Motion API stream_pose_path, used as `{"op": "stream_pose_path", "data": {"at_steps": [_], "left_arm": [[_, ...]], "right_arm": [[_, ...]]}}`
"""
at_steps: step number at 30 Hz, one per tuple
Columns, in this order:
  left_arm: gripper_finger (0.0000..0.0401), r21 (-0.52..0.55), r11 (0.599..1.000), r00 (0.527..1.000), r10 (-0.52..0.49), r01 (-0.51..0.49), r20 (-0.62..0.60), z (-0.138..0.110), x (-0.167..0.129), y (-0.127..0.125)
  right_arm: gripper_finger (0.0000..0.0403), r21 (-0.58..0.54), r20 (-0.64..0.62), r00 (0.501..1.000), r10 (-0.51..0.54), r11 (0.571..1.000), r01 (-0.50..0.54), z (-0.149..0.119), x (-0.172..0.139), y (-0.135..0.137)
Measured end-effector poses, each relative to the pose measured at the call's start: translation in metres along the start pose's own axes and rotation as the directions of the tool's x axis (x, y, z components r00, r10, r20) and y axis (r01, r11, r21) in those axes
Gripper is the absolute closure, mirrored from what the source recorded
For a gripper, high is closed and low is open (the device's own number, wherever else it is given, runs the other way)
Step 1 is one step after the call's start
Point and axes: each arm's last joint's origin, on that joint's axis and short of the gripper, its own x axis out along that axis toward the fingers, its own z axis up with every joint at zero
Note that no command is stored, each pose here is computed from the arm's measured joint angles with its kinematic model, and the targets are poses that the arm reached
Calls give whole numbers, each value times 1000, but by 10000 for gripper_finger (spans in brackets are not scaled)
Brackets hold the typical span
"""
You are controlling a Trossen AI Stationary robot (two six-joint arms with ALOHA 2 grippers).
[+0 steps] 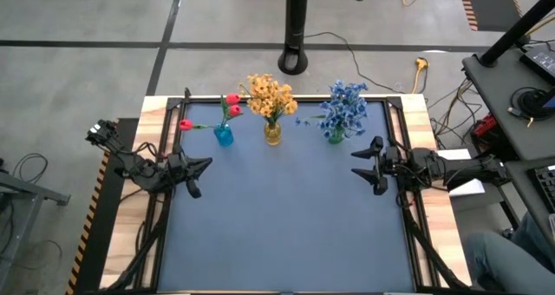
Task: Sort flowers into vase by color
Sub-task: Return to Home Position
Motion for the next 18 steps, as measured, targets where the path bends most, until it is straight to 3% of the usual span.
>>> {"op": "stream_pose_path", "data": {"at_steps": [18], "left_arm": [[401,0,1000,1000,0,0,0,0,0,0]], "right_arm": [[152,1,0,1000,0,1000,0,0,0,0]]}}
